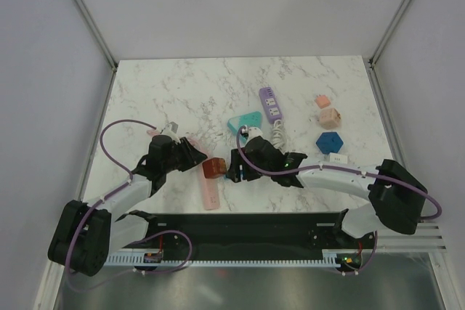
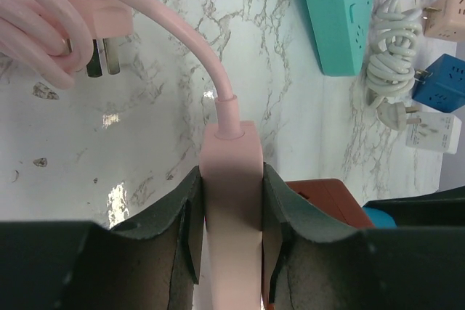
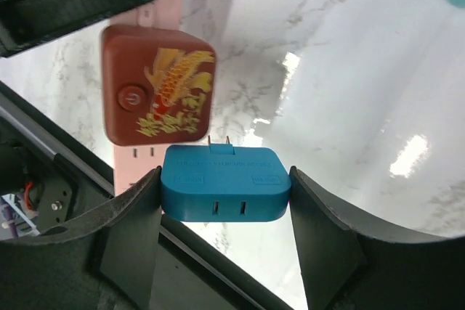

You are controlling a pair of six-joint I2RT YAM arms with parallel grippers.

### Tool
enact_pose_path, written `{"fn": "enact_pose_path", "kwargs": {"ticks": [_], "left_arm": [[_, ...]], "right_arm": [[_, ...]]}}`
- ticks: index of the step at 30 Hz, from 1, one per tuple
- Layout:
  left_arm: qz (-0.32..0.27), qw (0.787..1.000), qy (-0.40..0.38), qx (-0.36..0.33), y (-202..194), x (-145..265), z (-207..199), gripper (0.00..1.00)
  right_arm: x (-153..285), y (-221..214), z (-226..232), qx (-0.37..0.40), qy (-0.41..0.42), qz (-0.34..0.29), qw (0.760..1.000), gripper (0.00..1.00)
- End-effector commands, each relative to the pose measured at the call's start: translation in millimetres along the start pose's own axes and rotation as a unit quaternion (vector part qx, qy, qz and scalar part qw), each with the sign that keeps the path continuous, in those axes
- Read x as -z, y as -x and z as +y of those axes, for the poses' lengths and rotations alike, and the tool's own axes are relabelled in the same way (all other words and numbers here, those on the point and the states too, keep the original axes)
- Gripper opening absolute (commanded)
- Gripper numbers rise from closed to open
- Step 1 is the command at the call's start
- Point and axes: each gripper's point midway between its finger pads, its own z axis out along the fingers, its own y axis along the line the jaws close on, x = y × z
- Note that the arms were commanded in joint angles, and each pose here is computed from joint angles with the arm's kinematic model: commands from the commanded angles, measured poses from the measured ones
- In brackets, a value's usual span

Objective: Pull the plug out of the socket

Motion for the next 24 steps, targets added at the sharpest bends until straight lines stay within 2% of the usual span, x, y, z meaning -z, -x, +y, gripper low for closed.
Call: {"fn": "enact_pose_path", "kwargs": {"ticks": [1, 5, 7, 12, 14, 19, 24], "left_arm": [[-0.027, 0.999, -0.006, -0.043, 17, 0, -5, 0.02], [-0.025, 0.999, -0.011, -0.039, 16, -1, -7, 0.02], [-0.022, 0.999, -0.017, -0.036, 15, -1, -9, 0.02], [-0.019, 0.999, -0.024, -0.028, 14, -1, -12, 0.02], [-0.019, 0.999, -0.028, -0.026, 14, -1, -14, 0.02], [-0.016, 0.999, -0.032, -0.025, 13, -1, -16, 0.02], [-0.013, 0.999, -0.035, -0.024, 13, -1, -18, 0.02]], "right_arm": [[21, 18, -24, -0.020, -0.021, -0.033, 0.999, 0.00], [50, 34, -67, -0.070, -0.028, -0.063, 0.995, 0.00], [71, 39, -83, -0.070, -0.047, -0.080, 0.993, 0.00], [115, 40, -146, -0.103, -0.162, -0.123, 0.974, 0.00], [124, 32, -169, -0.128, -0.198, -0.122, 0.964, 0.00], [134, 9, -198, -0.207, -0.218, -0.129, 0.945, 0.00], [128, -15, -205, -0.243, -0.203, -0.102, 0.943, 0.00]]}}
